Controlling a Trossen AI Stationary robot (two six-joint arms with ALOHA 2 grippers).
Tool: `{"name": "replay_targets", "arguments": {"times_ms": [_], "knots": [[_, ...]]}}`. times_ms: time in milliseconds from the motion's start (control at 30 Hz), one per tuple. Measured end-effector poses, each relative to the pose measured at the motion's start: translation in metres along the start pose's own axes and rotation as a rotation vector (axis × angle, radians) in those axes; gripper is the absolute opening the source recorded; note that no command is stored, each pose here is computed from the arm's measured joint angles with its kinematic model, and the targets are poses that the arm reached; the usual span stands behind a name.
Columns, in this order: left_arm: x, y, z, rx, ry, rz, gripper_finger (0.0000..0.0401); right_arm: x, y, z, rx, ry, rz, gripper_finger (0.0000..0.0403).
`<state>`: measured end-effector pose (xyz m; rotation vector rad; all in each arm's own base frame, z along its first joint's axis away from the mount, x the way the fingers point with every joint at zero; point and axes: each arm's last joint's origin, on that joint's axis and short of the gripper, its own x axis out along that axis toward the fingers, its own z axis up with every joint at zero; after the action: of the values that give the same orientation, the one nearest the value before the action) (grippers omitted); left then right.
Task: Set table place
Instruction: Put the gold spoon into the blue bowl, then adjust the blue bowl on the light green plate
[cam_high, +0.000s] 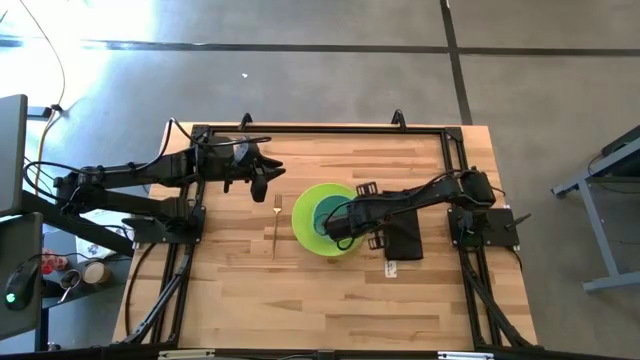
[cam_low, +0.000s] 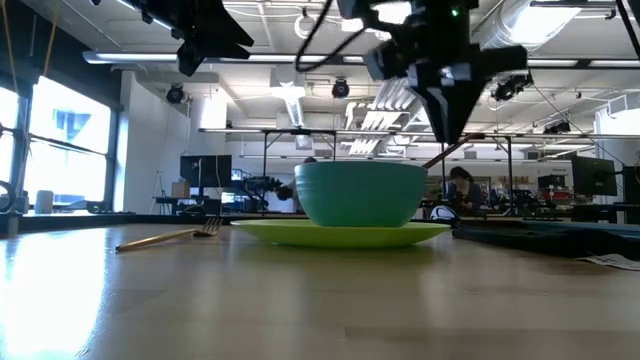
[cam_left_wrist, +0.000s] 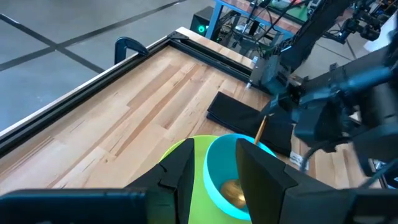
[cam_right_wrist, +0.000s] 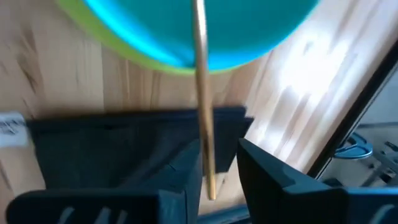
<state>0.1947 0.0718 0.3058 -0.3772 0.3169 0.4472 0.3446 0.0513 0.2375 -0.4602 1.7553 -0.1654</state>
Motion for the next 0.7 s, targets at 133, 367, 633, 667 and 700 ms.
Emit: {"name": "replay_targets", "arguments": {"times_ms": [133,367,633,667,700], "knots": [[0.000,0.000,0.000,0.000,0.000,0.000,0.0106,-0.025,-0.010,0.002,0.065,-0.084,0.001,0.0100],[0.000,0.000,0.000,0.000,0.003,-0.007,0.0106,-0.048,-0.030,-0.001,0.199,-0.157,-0.024,0.0100],[0.000,0.000,-0.003,0.001,0.036,-0.024,0.0106,-0.011,-0.084,-0.009,0.461,-0.169,0.164,0.0009],[0.000,0.000,-0.004,0.001,0.045,-0.021,0.0106,-0.002,-0.089,-0.009,0.492,-0.182,0.193,0.0008],[0.000,0.000,-0.004,0.001,0.052,-0.018,0.0106,0.006,-0.092,-0.010,0.515,-0.186,0.218,0.0004]]}}
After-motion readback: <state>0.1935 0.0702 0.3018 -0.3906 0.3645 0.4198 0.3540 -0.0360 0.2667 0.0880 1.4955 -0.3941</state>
